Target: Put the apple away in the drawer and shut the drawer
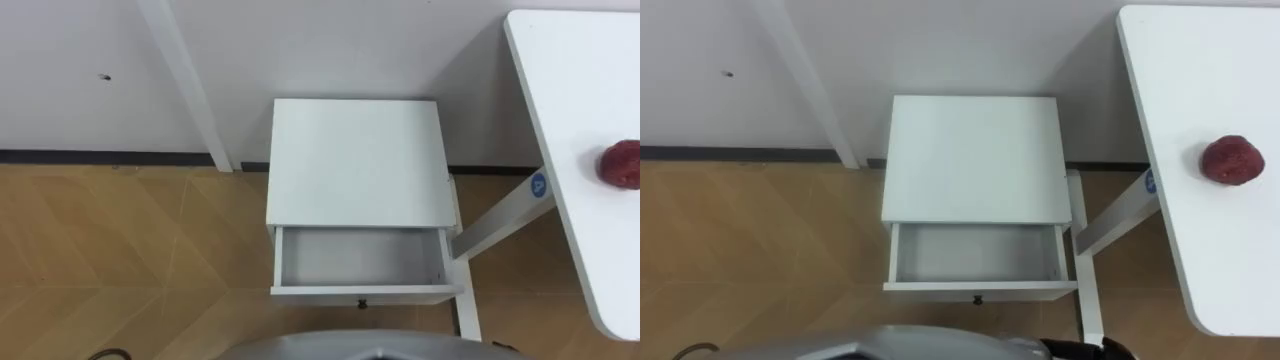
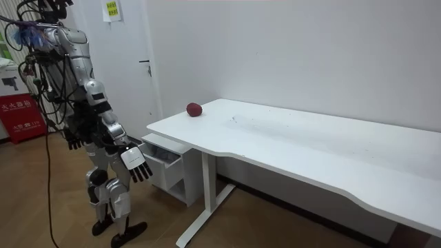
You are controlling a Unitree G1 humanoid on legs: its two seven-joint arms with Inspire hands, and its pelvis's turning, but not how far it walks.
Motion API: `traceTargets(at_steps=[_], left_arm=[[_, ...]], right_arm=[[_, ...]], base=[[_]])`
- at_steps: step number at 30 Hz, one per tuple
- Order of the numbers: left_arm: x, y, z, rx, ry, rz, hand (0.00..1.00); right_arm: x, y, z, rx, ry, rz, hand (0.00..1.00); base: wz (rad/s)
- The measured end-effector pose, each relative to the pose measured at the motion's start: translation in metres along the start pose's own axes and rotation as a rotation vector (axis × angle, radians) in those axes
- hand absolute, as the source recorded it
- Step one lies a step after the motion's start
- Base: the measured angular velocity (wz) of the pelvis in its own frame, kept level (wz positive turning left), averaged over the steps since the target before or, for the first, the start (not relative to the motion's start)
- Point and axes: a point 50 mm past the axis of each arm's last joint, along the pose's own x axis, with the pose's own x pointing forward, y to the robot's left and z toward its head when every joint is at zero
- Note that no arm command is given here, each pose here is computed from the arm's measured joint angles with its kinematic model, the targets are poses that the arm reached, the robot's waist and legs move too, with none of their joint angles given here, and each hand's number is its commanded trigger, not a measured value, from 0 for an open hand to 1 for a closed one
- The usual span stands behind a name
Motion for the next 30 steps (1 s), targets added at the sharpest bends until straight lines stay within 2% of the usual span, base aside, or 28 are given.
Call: traceTargets(at_steps=[8,11,14,16,17,19,20,22,25,30], left_arm=[[0.0,-0.001,0.003,-0.003,-0.018,-0.001,0.0],[-0.001,-0.004,0.004,-0.033,-0.024,0.007,0.0],[-0.001,-0.007,0.003,-0.058,-0.028,0.002,0.0],[-0.001,-0.004,0.003,-0.088,-0.032,0.008,0.0],[-0.001,-0.003,0.003,-0.103,-0.035,0.013,0.0],[-0.001,0.001,0.001,-0.142,-0.044,0.029,0.0],[-0.001,0.002,0.0,-0.145,-0.042,0.032,0.0],[-0.001,0.006,-0.006,-0.148,-0.029,0.042,0.0],[-0.001,0.008,-0.004,-0.163,-0.039,0.047,0.0],[-0.001,0.012,-0.006,-0.176,-0.036,0.038,0.0]], right_arm=[[0.0,0.0,0.001,0.009,-0.003,0.0,0.0],[0.0,0.0,0.002,0.126,0.005,-0.007,0.0],[0.001,-0.002,0.007,0.333,0.011,-0.027,0.0],[0.002,-0.01,0.01,0.604,0.024,-0.07,0.0],[0.002,-0.012,0.011,0.683,0.021,-0.081,0.0],[0.001,-0.023,0.023,0.94,-0.031,-0.101,0.0],[0.001,-0.026,0.027,0.999,-0.049,-0.104,0.0],[0.0,-0.035,0.038,1.236,-0.099,-0.12,0.0],[-0.001,-0.043,0.042,1.474,-0.104,-0.132,0.0],[-0.004,-0.057,0.047,1.704,-0.108,-0.195,0.0]], base=[[0.0],[-0.06],[-0.08],[0.0],[-0.05],[-0.08],[-0.13],[-0.13],[-0.09],[-0.02]])
